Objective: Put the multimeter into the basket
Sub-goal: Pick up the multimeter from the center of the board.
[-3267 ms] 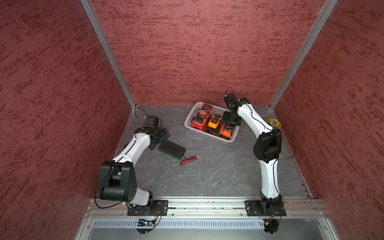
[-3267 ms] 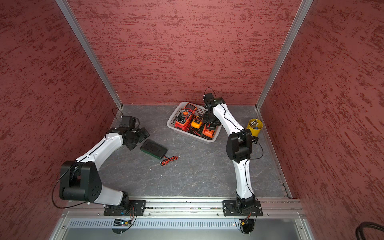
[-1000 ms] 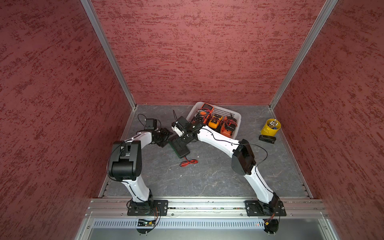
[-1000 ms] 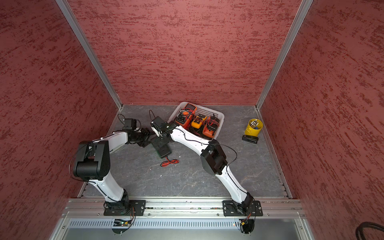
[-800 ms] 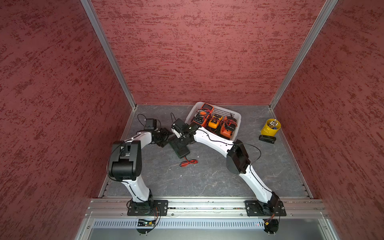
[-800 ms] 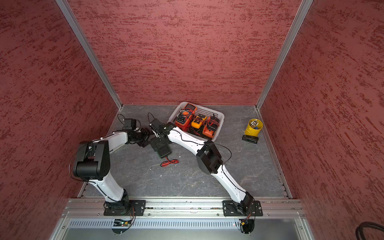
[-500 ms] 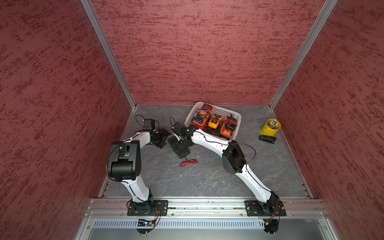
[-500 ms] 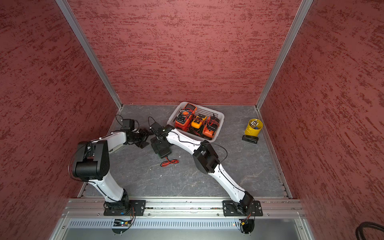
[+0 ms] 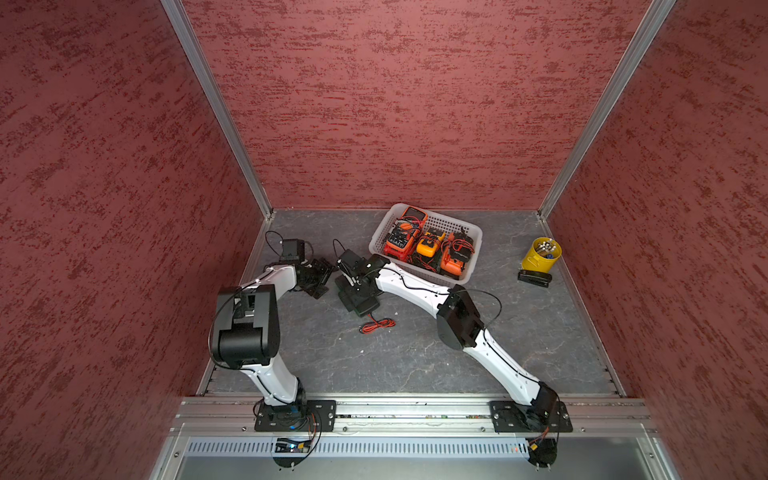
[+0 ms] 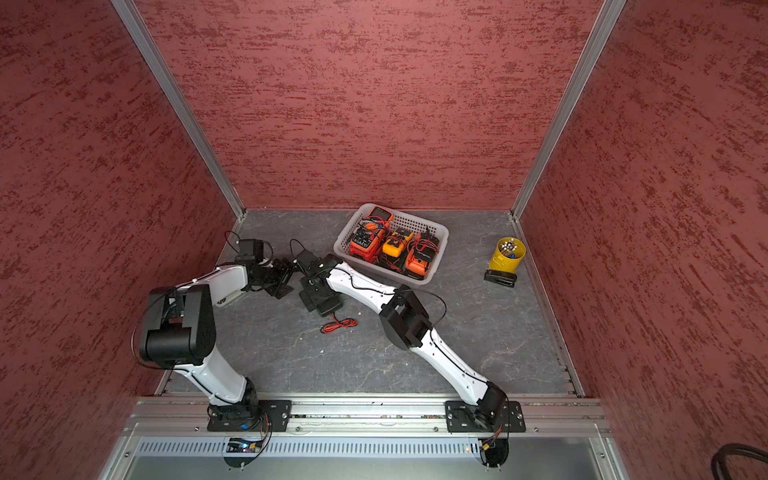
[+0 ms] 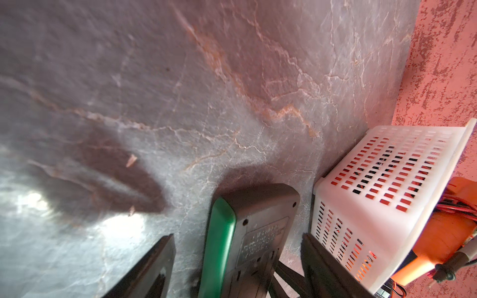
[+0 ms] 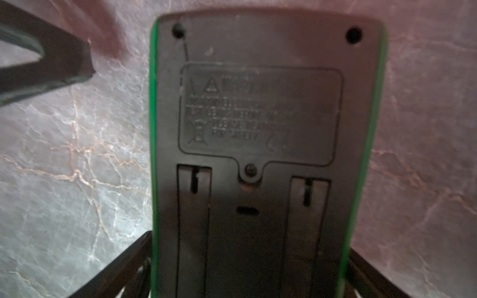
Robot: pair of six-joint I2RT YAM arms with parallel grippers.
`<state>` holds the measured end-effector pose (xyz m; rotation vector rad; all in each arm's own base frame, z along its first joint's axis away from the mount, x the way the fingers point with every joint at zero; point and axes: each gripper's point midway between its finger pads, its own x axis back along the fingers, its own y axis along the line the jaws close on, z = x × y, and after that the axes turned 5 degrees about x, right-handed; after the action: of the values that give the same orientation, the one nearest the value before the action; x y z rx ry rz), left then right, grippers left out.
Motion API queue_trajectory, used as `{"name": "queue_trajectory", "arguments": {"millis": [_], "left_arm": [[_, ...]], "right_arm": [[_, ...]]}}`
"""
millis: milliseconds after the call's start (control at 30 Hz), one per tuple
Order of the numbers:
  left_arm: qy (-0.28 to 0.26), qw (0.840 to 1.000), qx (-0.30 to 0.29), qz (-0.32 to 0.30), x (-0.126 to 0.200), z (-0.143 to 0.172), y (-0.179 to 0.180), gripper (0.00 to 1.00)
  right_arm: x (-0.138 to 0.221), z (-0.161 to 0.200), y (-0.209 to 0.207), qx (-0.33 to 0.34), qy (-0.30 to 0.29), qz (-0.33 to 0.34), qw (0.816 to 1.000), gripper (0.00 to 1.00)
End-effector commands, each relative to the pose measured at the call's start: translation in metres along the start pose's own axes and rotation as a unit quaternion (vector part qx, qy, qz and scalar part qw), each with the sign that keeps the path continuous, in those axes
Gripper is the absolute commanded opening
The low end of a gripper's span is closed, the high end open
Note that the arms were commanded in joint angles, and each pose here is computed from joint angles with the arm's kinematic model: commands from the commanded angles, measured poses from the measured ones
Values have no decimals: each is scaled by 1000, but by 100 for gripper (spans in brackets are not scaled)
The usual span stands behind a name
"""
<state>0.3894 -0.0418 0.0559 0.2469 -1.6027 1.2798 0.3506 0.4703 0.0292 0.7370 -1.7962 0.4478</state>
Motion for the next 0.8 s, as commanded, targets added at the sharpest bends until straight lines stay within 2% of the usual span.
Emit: {"name": "queue_trajectory", "arguments": {"millis": [0, 33, 167, 267, 400, 467, 767], "left_arm": [[-10, 1000, -3, -3, 7, -1, 5, 80], [-11, 1000, -2, -3, 7, -1, 6, 80], [-18, 1000, 1, -7, 9, -2, 10, 81], [-28, 999, 0, -16, 10, -6, 13, 85], [-51, 999, 0, -17, 17, -15, 11, 92], [-64, 998, -4, -14, 23, -20, 7, 100], [-119, 991, -59, -1, 51, -40, -20, 100]], "right_arm": [[-11, 14, -5, 21, 26, 33, 999, 96], [-9, 14, -4, 25, 25, 34, 999, 92], [1, 10, -3, 28, 16, 41, 999, 58], [15, 4, 1, 29, 6, 30, 999, 47], [46, -8, 7, 23, -20, 14, 999, 41], [66, -18, 10, 18, -42, 7, 999, 39], [146, -51, 14, -6, -126, -12, 992, 30]]}}
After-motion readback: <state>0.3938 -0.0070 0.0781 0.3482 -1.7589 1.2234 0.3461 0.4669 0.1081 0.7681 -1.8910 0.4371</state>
